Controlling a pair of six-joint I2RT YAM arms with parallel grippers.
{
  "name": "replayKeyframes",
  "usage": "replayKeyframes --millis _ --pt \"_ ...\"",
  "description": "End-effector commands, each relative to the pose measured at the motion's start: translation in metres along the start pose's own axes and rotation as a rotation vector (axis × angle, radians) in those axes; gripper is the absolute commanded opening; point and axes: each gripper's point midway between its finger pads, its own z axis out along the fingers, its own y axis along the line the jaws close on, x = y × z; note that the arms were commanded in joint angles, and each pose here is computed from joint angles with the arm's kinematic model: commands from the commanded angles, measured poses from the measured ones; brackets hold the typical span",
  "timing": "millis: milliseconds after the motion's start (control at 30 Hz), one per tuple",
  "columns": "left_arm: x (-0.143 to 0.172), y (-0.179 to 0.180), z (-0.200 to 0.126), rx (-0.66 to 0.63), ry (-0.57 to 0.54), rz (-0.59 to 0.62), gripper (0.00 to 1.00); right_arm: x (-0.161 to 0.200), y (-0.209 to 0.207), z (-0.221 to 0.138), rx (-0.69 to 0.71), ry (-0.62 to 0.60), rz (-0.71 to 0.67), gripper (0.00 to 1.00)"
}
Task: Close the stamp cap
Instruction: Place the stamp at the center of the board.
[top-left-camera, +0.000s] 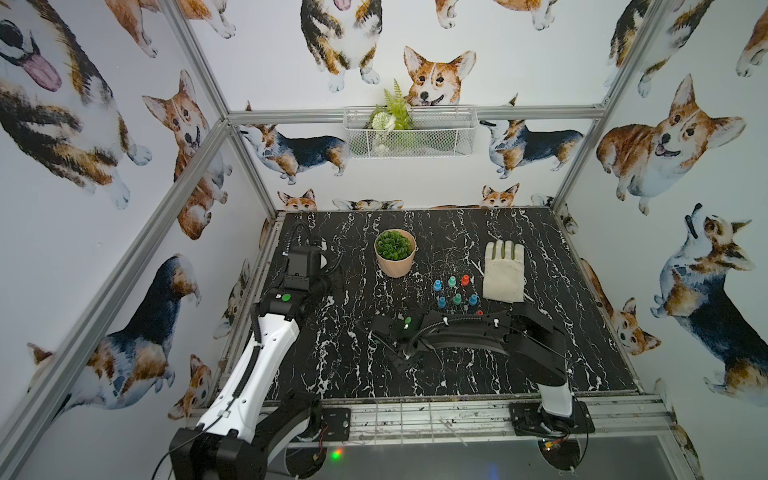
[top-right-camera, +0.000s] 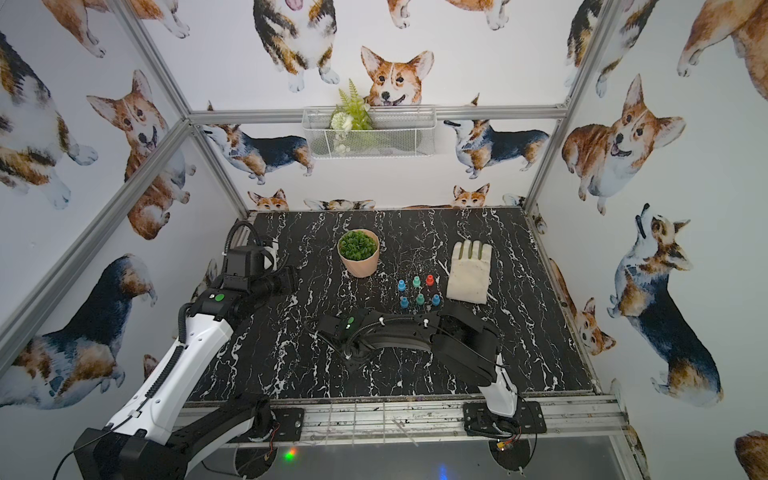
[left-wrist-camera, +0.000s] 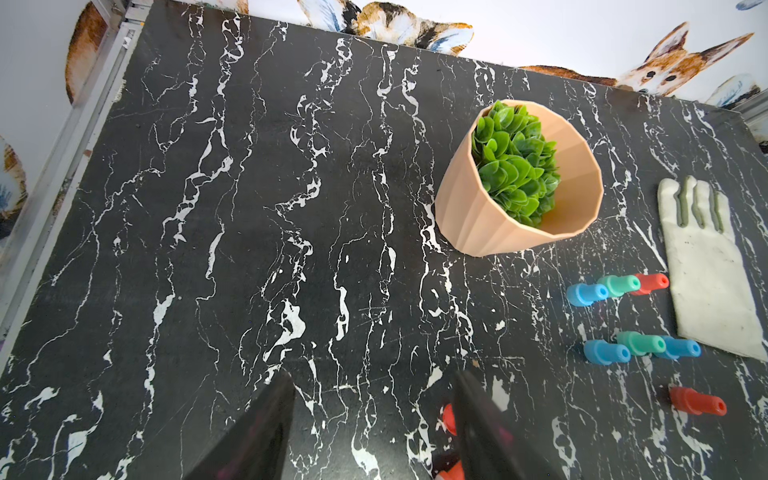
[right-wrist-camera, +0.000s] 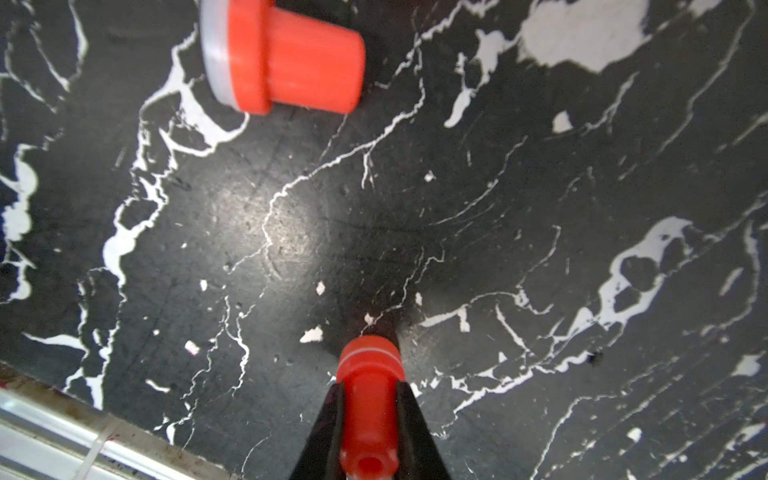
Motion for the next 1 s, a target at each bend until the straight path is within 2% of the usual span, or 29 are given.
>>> replayKeyframes --millis 0,133,333,500,733,967 --pt "-0.001 0.001 0.0 -0.004 -0.003 0.01 0.64 0.092 -0.006 0.055 -0.021 0.38 0.006 0.0" --pt "0.0 0.001 0.001 -0.002 0.001 0.011 0.64 0.071 -0.015 0.032 0.021 0.288 -0.008 0.0" --pt "0.0 0.0 0.002 0.003 0.001 0.009 0.64 0.026 -0.038 -0.025 -0.037 0.124 0.088 0.0" --pt "0.001 0.0 0.003 -0.001 0.008 0.01 0.64 0.013 -0.073 -0.053 -0.054 0.061 0.17 0.0" --pt "0.002 0.0 0.006 0.0 0.016 0.01 0.64 0.021 -0.14 -0.056 -0.026 0.05 0.306 0.0" --pt "0.002 0.001 0.008 -0.004 0.021 0.01 0.64 0.015 -0.196 -0.054 0.002 -0.019 0.438 0.0"
